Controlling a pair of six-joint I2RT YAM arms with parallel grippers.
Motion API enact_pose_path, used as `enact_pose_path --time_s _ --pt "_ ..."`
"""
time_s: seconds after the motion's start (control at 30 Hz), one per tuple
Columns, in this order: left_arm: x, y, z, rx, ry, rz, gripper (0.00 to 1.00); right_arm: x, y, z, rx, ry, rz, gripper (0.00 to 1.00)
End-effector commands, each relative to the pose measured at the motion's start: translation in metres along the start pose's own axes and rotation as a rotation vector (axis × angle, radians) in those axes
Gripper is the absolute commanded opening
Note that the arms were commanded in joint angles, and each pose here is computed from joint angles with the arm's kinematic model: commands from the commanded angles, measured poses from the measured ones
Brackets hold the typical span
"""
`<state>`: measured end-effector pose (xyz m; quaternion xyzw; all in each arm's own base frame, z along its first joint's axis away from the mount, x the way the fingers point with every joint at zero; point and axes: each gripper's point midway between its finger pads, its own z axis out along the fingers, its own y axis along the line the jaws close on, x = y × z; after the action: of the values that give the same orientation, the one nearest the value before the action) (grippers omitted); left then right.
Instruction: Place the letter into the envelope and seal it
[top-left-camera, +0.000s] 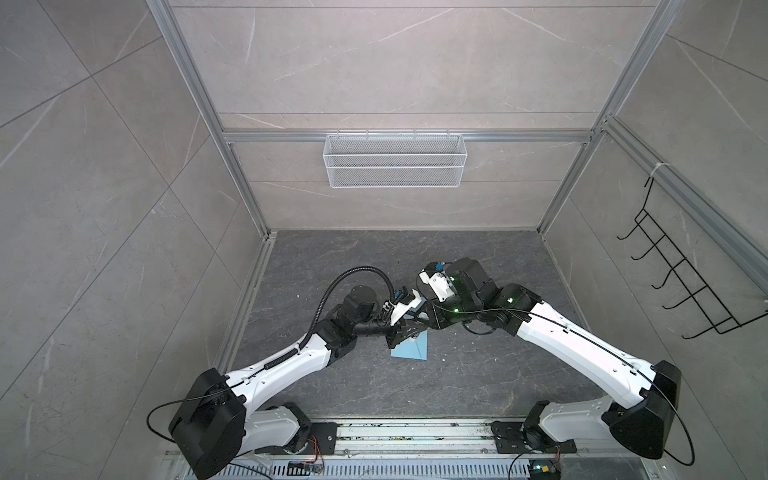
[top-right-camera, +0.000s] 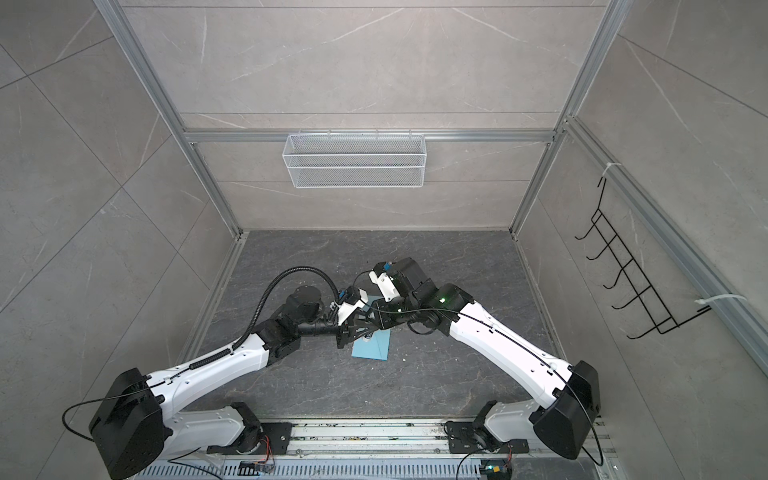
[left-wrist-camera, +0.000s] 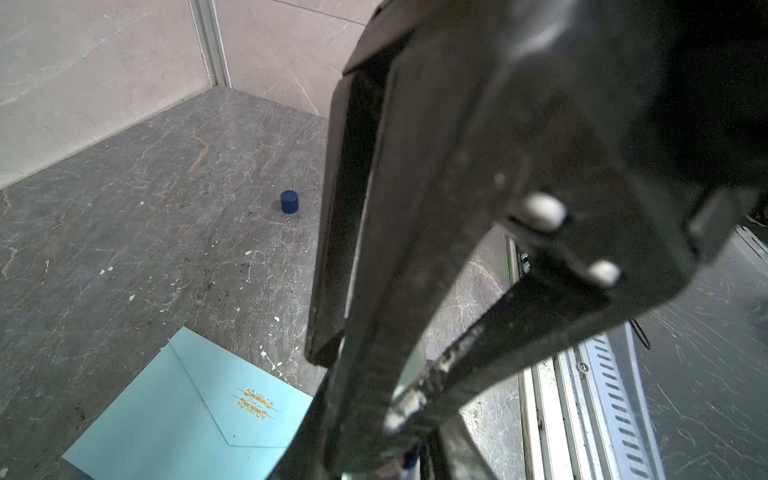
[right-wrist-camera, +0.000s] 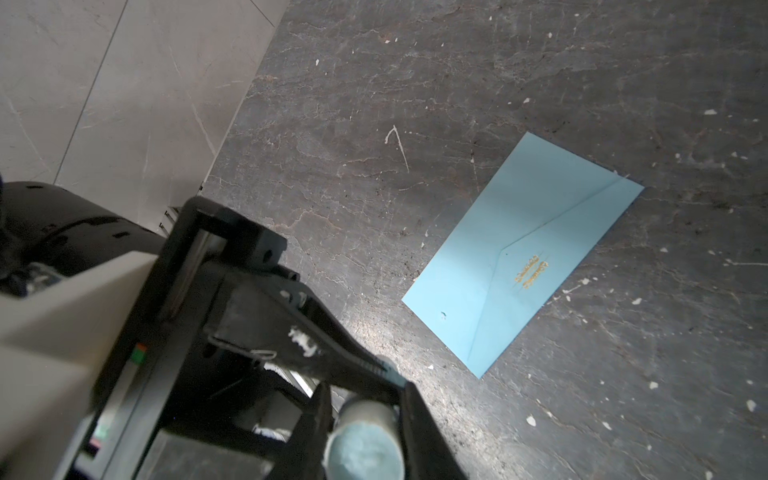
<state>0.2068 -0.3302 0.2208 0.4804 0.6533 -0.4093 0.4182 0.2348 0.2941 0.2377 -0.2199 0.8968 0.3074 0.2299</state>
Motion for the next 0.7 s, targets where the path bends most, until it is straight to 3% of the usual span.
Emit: enact_pose_path --time_s 0.0,0.23,0.43,0.53,0.67 --pt "-0.037 0.008 -0.003 -0.051 -0.075 0.057 0.0 0.004 0.01 -0.001 -0.019 0.025 0.005 0.21" --pt "-0.036 0.013 -0.001 -0.072 -0.061 0.043 0.0 0.0 0.011 -0.001 -0.014 0.011 0.018 0.1" --pt "-0.031 0.012 0.0 -0.064 -0.058 0.045 0.33 -0.007 0.004 -0.011 0.034 -0.043 0.019 0.04" --pt "-0.029 0.009 -0.002 -0.056 -0.072 0.052 0.43 -0.012 0.002 -0.017 0.053 -0.077 0.024 0.03" --pt "-0.026 0.005 -0.005 -0.049 -0.099 0.065 0.48 -0.017 0.001 -0.022 0.063 -0.109 0.036 0.02"
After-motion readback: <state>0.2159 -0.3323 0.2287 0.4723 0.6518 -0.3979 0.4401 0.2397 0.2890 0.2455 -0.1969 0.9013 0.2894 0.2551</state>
